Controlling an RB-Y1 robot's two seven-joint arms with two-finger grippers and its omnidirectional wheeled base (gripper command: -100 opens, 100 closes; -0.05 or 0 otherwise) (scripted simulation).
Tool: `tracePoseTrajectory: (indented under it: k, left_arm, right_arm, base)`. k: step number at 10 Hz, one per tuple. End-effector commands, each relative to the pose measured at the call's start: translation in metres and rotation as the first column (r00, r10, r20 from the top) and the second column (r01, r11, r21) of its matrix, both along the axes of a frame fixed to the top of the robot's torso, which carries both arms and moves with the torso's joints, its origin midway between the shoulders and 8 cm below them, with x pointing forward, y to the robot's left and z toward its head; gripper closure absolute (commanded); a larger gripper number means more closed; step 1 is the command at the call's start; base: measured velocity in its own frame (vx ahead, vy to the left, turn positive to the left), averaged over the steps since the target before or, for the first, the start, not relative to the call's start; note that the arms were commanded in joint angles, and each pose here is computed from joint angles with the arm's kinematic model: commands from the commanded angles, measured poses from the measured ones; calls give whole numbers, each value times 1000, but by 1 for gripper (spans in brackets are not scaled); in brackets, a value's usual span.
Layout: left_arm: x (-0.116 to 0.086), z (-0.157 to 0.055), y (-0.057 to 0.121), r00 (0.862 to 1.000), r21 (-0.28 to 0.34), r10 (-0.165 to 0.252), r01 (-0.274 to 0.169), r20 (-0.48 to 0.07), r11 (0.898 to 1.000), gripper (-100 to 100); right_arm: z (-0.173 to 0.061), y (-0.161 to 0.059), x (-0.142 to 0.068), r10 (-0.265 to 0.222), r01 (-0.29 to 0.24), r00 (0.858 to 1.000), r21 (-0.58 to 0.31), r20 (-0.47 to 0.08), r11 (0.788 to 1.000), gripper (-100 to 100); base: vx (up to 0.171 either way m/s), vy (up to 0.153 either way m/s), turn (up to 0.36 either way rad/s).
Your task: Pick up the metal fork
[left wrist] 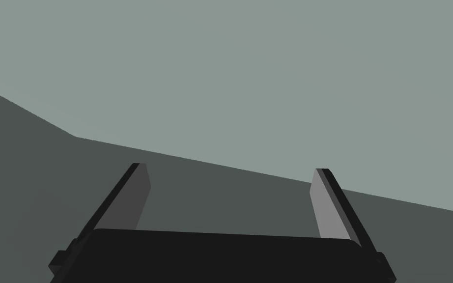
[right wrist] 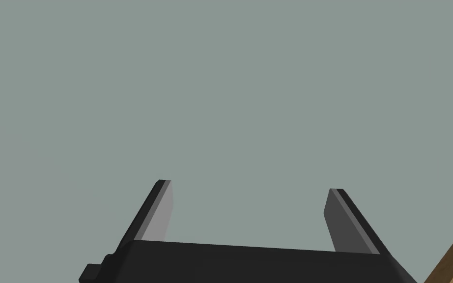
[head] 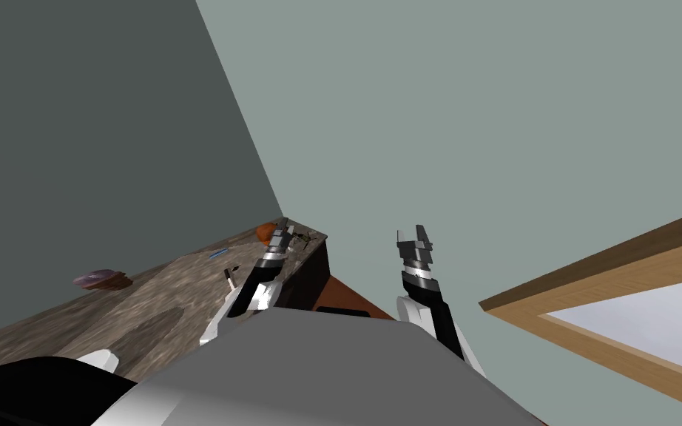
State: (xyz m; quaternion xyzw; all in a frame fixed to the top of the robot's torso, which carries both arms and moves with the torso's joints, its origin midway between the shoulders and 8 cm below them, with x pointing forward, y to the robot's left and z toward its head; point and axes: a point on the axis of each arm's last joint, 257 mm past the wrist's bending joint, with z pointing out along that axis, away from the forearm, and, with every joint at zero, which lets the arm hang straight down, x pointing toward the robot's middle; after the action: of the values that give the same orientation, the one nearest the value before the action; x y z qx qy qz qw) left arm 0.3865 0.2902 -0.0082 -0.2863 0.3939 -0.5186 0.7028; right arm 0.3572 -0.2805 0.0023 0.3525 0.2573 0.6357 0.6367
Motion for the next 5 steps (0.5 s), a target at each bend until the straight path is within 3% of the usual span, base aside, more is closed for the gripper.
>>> tracePoseTrajectory:
  k: [1, 2, 4, 5]
  left_arm:
    - [8, -10, 7, 999, 10, 17, -17, -48, 1000, -100]
    - [16, -21, 17, 996, 36, 39, -36, -85, 999, -100]
    - [20, -29, 19, 992, 33, 46, -42, -119, 999, -100]
    - [29, -42, 31, 984, 60, 71, -62, -165, 996, -100]
  right_arm:
    - [0, 0, 0, 0, 0, 1000, 0, 0, 1000, 0]
    - [0, 0, 0, 0, 0, 1000, 0, 0, 1000, 0]
    - [0, 0, 0, 0, 0, 1000, 0, 0, 1000, 0]
    - [0, 0, 0, 0, 0, 1000, 0, 0, 1000, 0]
  base:
    - [-11, -15, -28]
    - [-14, -20, -61]
    - [-5, -7, -19]
    - [-7, -11, -72]
